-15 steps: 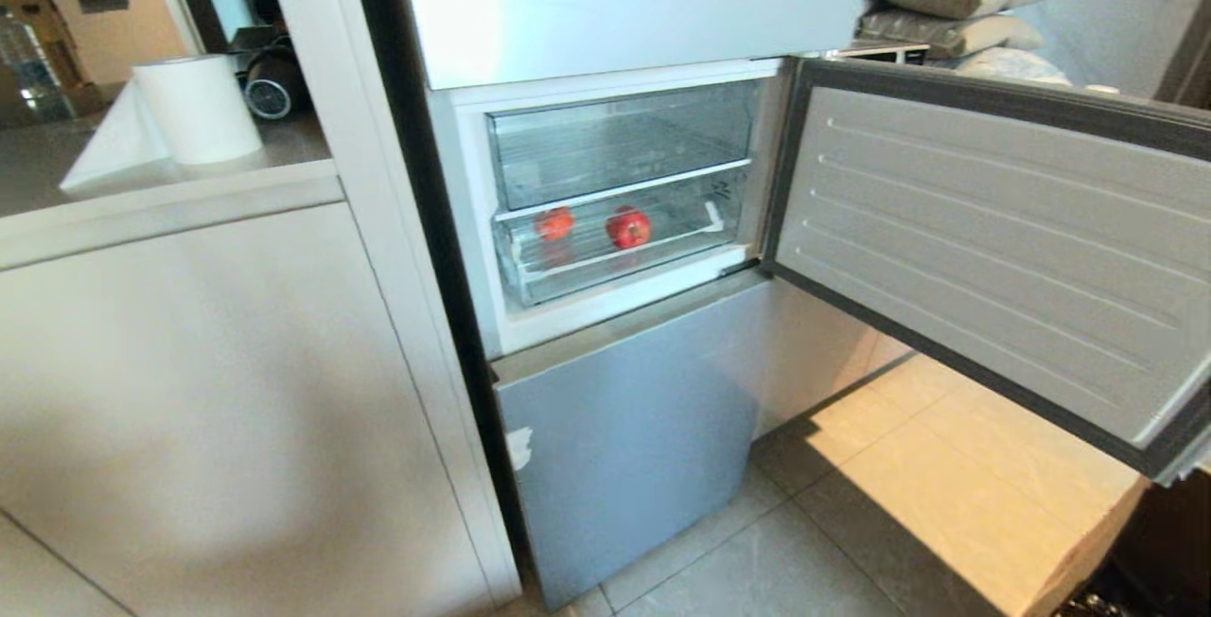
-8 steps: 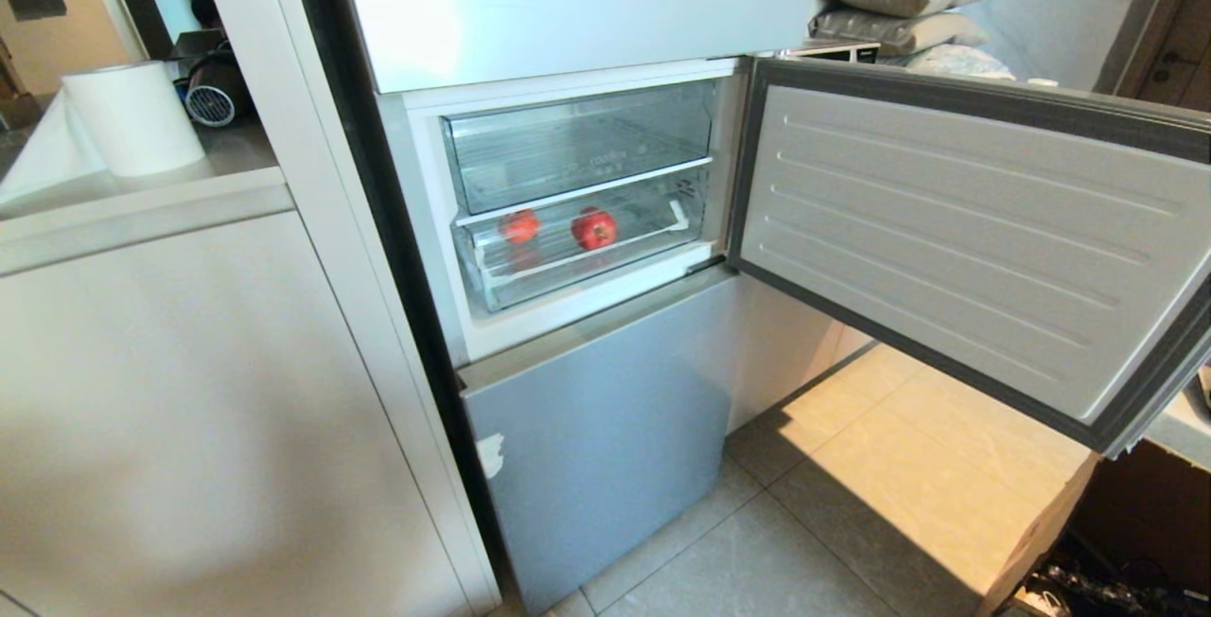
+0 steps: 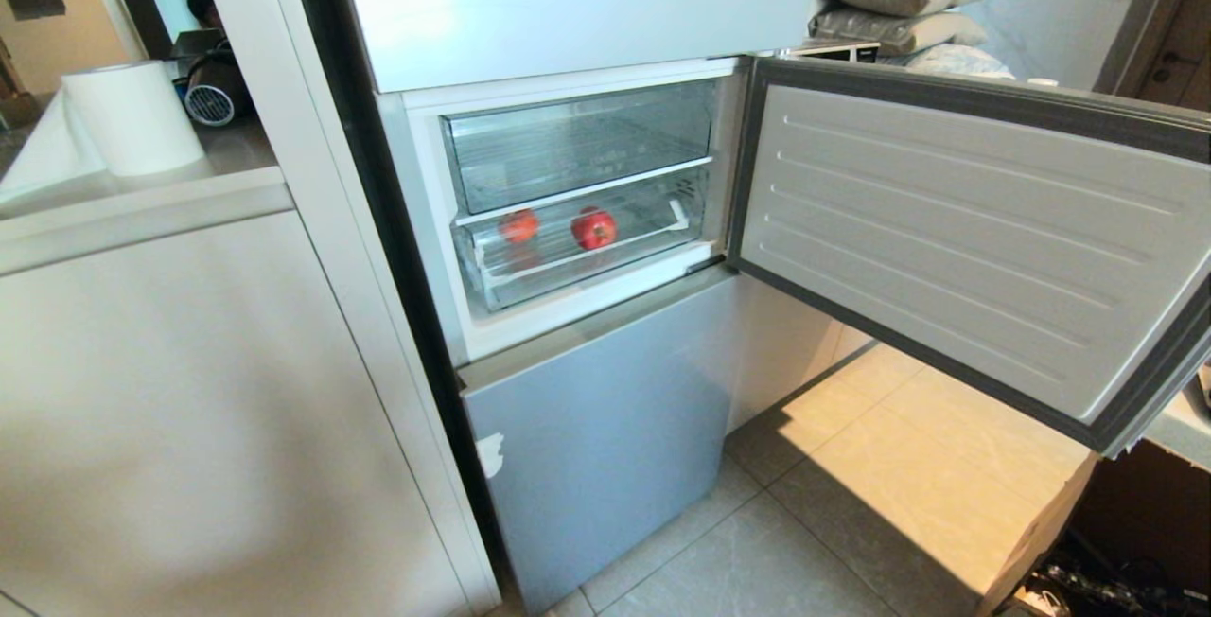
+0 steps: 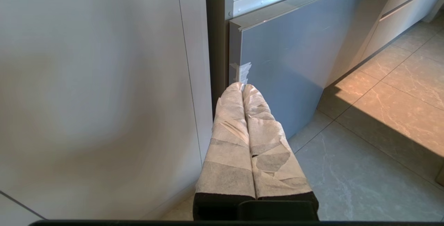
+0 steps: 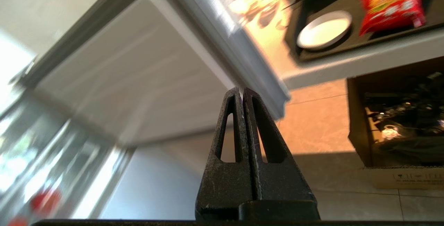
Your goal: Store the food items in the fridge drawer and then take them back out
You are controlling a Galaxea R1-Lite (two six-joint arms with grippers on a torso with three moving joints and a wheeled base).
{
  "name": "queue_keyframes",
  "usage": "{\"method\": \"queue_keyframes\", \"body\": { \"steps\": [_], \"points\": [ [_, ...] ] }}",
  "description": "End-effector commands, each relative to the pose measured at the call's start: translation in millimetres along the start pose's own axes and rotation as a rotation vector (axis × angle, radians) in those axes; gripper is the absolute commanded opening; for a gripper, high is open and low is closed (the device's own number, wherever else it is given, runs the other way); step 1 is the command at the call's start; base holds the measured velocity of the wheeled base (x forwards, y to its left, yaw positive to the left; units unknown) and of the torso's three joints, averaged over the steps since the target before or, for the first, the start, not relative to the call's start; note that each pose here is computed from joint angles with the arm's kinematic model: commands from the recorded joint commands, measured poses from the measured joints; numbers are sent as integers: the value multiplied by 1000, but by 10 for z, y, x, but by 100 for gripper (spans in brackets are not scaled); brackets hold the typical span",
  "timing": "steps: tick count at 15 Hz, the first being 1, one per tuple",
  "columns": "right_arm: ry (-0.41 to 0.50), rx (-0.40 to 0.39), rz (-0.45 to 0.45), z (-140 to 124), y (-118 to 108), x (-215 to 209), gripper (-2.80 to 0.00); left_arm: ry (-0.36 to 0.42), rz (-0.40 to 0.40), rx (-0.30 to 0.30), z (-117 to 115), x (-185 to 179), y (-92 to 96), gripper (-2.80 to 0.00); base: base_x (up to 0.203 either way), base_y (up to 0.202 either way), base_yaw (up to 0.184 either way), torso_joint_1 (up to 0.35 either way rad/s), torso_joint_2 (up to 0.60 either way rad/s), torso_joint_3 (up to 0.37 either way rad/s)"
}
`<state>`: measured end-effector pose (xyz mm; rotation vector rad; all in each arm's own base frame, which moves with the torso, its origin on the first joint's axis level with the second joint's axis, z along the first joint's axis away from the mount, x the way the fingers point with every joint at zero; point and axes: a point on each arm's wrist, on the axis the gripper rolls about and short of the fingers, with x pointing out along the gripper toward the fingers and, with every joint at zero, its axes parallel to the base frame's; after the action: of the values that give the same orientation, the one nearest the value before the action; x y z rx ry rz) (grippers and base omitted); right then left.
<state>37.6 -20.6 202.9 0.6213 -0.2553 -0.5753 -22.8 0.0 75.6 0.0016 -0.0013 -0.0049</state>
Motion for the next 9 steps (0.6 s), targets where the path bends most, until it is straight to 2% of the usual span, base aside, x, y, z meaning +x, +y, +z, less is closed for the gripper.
{"method": "queue_keyframes", "body": {
  "steps": [1, 3, 6, 9],
  "points": [
    [29, 3, -127, -1, -33, 386, -280, 1, 0, 0, -4, 1, 0, -280, 0, 0, 0, 0, 0, 0],
    [18, 54, -134, 134, -127, 582, -280, 1, 0, 0, -4, 1, 0, -280, 0, 0, 0, 0, 0, 0],
    [51, 125, -135, 371, -291, 965, -280, 1, 0, 0, -4, 1, 0, -280, 0, 0, 0, 0, 0, 0],
    [19, 164, -107, 581, -407, 1390, -280, 1, 0, 0, -4, 1, 0, -280, 0, 0, 0, 0, 0, 0]
  ]
}}
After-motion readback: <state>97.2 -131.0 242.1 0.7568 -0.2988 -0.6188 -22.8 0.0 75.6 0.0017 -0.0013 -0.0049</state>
